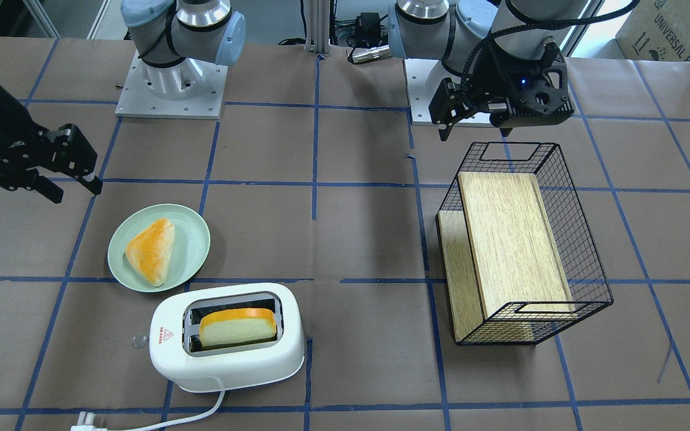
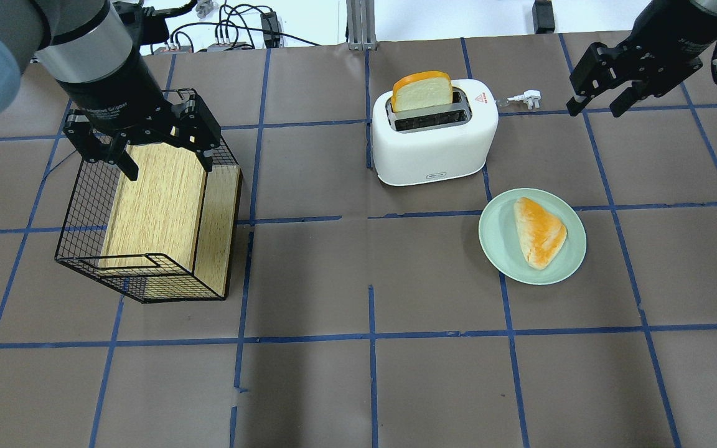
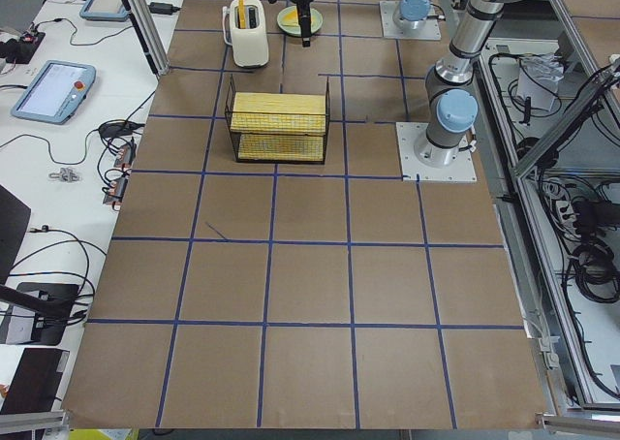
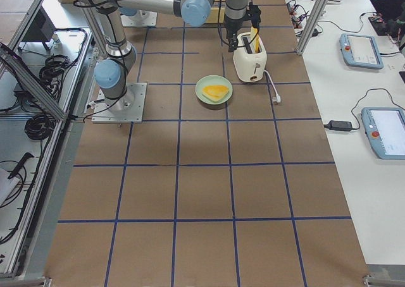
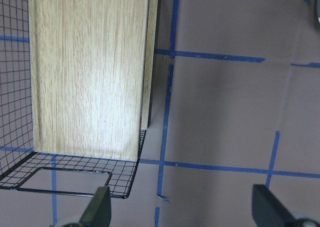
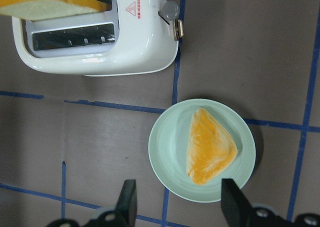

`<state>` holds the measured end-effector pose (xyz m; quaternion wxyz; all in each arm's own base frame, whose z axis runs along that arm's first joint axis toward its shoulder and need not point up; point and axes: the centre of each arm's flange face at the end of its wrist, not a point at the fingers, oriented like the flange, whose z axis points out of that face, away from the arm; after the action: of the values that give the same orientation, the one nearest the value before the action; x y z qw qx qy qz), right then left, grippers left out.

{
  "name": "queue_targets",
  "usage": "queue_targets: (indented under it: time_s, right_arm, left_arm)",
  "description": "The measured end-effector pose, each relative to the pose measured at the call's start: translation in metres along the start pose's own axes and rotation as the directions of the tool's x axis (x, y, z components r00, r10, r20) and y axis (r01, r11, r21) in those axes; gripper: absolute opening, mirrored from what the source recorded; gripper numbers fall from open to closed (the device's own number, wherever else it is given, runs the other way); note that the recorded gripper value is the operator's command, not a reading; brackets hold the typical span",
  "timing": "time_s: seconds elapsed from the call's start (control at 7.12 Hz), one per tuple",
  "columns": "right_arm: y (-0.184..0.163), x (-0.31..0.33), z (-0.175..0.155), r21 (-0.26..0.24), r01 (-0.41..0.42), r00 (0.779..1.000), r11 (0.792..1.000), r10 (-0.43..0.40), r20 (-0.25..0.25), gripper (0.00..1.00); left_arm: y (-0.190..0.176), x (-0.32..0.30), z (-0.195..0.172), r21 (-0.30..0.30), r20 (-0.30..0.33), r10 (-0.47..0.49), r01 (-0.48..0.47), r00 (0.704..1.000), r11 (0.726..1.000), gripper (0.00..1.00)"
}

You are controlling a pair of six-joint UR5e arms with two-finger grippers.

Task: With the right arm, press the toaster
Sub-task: 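Move the right gripper toward the lever on the white toaster's side, then push the toaster lever down with the right gripper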

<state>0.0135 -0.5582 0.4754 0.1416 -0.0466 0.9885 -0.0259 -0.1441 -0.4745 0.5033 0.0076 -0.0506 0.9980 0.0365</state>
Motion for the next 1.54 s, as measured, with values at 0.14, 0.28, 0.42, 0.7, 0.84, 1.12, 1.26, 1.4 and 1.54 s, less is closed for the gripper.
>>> queue_targets:
  time_s: [0.14, 0.28, 0.42, 0.7, 0.84, 1.12, 1.26, 1.4, 1.54]
  right_arm:
    - [-0.020, 0.017, 0.009, 0.026, -0.001, 0.998, 1.000, 0.000, 0.070, 0.04]
    - [-0.041, 0.031, 0.023, 0.040, -0.004, 0.992, 0.999, -0.001, 0.124, 0.04]
    - [-0.064, 0.043, 0.042, 0.049, -0.006, 0.985, 0.999, -0.002, 0.171, 0.04]
    - [-0.104, 0.058, 0.083, 0.044, -0.013, 0.968, 0.999, 0.002, 0.249, 0.04]
    - [-0.115, 0.061, 0.103, 0.031, -0.019, 0.958, 0.999, 0.009, 0.286, 0.05]
    - [-0.126, 0.068, 0.135, -0.002, -0.027, 0.947, 1.000, 0.026, 0.321, 0.05]
    - [-0.130, 0.072, 0.147, -0.009, -0.029, 0.944, 1.000, 0.031, 0.329, 0.05]
    - [-0.133, 0.074, 0.156, -0.012, -0.033, 0.939, 0.999, 0.035, 0.341, 0.05]
    - [-0.135, 0.074, 0.163, -0.015, -0.036, 0.935, 0.999, 0.039, 0.353, 0.05]
  left_arm:
    - [0.000, 0.000, 0.000, 0.000, 0.000, 0.000, 0.000, 1.000, 1.000, 1.00]
    - [0.000, 0.000, 0.000, 0.000, 0.000, 0.000, 0.000, 1.000, 1.000, 1.00]
    - [0.000, 0.000, 0.000, 0.000, 0.000, 0.000, 0.000, 1.000, 1.000, 1.00]
    - [0.000, 0.000, 0.000, -0.001, 0.000, 0.000, 0.000, 1.000, 1.000, 1.00]
    - [0.000, 0.000, 0.000, -0.001, 0.000, 0.000, 0.000, 1.000, 1.000, 1.00]
    - [0.000, 0.000, 0.000, -0.001, 0.000, 0.000, 0.000, 1.000, 1.000, 1.00]
    - [0.000, 0.000, 0.000, 0.000, 0.000, 0.000, 0.000, 1.000, 1.000, 1.00]
    - [0.000, 0.000, 0.000, 0.000, 0.000, 0.000, 0.000, 1.000, 1.000, 1.00]
    - [0.000, 0.000, 0.000, 0.000, 0.000, 0.000, 0.000, 1.000, 1.000, 1.00]
